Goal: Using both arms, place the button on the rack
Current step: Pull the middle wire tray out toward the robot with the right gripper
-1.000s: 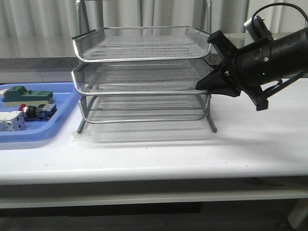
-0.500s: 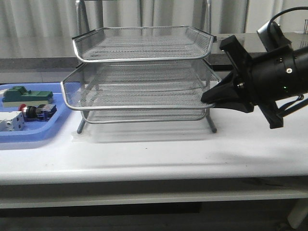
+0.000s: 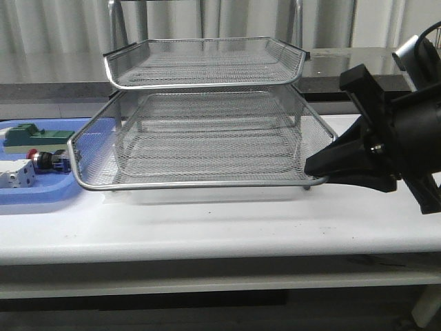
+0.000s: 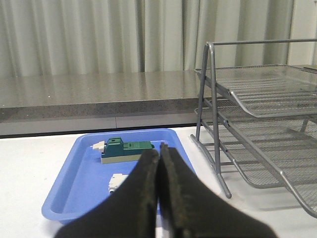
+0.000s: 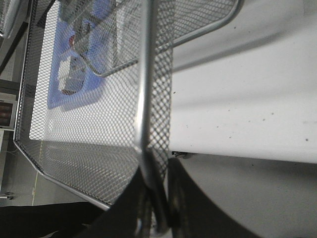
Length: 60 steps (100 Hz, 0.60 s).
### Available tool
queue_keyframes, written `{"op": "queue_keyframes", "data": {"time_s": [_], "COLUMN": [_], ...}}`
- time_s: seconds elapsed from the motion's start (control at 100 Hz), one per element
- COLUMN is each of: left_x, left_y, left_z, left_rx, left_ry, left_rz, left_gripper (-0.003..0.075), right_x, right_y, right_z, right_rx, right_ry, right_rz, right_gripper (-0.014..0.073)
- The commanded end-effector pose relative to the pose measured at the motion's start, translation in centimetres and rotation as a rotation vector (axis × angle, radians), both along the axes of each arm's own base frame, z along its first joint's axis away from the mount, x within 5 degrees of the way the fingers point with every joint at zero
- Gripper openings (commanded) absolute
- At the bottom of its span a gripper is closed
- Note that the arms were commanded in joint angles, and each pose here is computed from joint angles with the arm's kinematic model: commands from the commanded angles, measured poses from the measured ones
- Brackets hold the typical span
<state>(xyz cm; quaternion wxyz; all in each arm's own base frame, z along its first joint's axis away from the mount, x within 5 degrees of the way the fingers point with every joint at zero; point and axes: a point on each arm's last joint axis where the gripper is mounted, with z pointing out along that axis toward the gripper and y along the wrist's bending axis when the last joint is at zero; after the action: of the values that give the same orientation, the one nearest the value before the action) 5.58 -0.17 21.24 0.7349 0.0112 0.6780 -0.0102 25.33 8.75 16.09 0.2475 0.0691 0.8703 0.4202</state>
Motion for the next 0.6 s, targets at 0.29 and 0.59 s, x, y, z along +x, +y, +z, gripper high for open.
{"op": "queue_keyframes", "data": {"time_s": [0.29,0.59], "left_x": [-0.13,-0.13], "left_y": [-0.05,-0.05], "left_z": [-0.67,-0.67], "left_rx": [-0.017,-0.017], "left_ry": [-0.068,-0.068], "left_rz": [-0.007,-0.007], "left_gripper": [-0.0020,-0.0020], "right_x": [0.24,0.07], "right_y": [0.09,0.15], "right_z": [1.21,2.01], "right_rx": [0.072,0.087], "right_ry": [-0.038,-0.067], "right_rz": [-0.047,-0.039], "right_gripper": [0.0269,0.0559]}}
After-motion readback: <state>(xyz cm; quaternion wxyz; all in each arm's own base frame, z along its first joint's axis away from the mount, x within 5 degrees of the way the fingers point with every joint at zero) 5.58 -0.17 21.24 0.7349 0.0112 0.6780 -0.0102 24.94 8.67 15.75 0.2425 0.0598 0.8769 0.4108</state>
